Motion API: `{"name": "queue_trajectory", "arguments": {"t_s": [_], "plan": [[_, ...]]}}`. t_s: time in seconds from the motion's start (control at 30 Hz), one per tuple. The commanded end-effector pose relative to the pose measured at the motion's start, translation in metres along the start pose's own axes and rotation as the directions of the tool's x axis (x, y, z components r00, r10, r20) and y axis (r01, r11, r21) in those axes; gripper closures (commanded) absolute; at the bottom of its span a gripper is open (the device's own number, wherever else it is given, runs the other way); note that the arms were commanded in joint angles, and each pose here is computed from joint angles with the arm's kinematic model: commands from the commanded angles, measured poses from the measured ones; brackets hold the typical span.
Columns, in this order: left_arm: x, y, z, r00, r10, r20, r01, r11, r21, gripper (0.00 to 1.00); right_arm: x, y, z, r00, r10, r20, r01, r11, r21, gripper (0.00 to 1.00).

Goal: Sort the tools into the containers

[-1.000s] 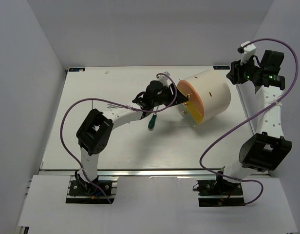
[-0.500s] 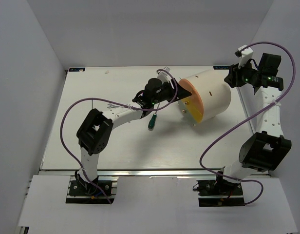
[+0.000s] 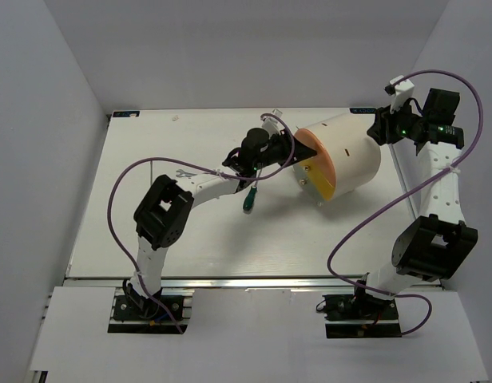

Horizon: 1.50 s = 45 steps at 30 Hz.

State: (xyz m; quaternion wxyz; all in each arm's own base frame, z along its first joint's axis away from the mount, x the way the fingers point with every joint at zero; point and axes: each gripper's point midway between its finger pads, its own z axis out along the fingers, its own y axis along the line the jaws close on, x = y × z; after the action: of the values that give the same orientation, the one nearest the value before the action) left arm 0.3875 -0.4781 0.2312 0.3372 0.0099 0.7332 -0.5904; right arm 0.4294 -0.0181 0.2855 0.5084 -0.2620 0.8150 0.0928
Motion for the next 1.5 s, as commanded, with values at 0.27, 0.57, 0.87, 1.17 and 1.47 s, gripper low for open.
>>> {"name": "queue_trajectory", "arguments": {"t_s": [0.27, 0.57, 0.87, 1.17, 1.47], "plan": [[-0.016, -0.027, -0.031, 0.998, 0.037, 0.059, -0.038, 0.999, 0.020, 0.77, -0.005, -0.002, -0.006, 1.000, -0.018, 0.015, 0.018, 1.000, 0.022, 0.48], [-0.008, -0.021, -0.082, 0.997, 0.057, 0.052, -0.056, 0.998, -0.027, 0.73, -0.013, -0.009, -0.008, 0.999, -0.024, 0.029, 0.022, 0.998, 0.054, 0.47], [0.000, -0.023, -0.082, 0.999, 0.050, 0.016, -0.050, 0.999, -0.001, 0.39, -0.079, 0.014, -0.041, 0.970, -0.125, 0.208, 0.127, 0.992, 0.007, 0.38], [-0.001, -0.021, -0.088, 0.999, 0.047, 0.013, -0.047, 0.999, -0.013, 0.46, -0.117, 0.073, -0.072, 0.898, -0.220, 0.381, 0.299, 0.941, -0.160, 0.45], [-0.011, -0.017, -0.104, 0.998, 0.055, 0.044, -0.052, 0.996, -0.074, 0.43, -0.087, 0.192, -0.049, 0.843, -0.338, 0.418, 0.508, 0.754, -0.415, 0.60]]}}
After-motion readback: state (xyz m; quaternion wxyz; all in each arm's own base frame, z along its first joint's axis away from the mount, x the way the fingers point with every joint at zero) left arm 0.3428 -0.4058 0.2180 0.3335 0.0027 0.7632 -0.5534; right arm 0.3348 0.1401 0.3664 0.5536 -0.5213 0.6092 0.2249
